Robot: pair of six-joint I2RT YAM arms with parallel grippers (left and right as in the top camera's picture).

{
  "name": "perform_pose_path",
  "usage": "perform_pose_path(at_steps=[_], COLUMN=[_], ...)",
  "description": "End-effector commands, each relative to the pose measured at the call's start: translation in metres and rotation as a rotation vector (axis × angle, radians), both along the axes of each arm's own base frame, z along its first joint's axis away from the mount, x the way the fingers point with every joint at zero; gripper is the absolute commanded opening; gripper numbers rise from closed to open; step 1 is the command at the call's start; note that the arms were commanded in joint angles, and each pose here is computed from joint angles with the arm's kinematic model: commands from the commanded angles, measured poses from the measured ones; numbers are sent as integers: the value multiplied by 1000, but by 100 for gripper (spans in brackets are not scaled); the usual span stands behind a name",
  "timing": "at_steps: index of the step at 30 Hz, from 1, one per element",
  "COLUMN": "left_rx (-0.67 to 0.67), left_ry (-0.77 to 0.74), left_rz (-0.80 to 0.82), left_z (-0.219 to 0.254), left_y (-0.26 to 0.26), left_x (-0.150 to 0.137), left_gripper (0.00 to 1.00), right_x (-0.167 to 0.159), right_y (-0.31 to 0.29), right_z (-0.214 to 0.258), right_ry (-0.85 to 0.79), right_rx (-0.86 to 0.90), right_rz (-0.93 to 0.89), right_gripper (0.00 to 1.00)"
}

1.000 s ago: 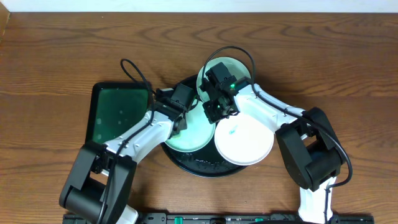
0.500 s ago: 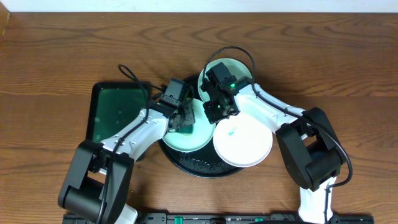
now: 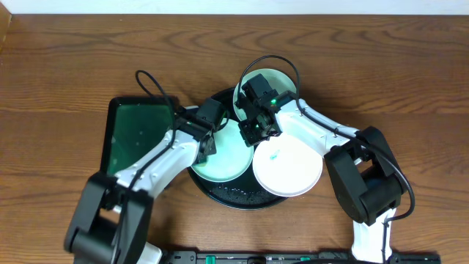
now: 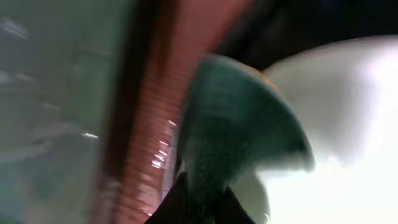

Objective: Clean dirty plates on tray and stack at the side
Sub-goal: 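Hold the mint plate with the right gripper and scrub it with the sponge, then carry the mint plate with the right gripper to the table's right side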

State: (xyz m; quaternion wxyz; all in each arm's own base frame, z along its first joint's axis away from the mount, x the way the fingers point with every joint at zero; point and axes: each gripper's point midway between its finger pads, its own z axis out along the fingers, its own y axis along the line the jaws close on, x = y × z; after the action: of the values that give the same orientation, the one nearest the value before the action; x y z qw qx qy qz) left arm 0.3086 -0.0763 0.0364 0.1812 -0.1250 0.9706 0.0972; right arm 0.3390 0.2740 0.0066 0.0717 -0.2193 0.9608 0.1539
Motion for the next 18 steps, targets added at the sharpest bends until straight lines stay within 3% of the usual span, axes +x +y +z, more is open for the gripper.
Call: perform_pose_path(at_steps=[1,9,18], left_rx=[87,-45,-98], left_ry=[-179,-324,-334], left_rz=[96,79,276], left_z=[45,97,105], left_y=[30,22,85], left_x=[14,16,16], left_gripper=[7,7,7], right_x=[5,18,37], right_y=[-9,3,-9], right_z=[-9,25,116], right_ry=[-15,-128,-506], right_rx=[-49,-24,-280], right_rz=[-4,58,122], right_gripper=[1,1,1])
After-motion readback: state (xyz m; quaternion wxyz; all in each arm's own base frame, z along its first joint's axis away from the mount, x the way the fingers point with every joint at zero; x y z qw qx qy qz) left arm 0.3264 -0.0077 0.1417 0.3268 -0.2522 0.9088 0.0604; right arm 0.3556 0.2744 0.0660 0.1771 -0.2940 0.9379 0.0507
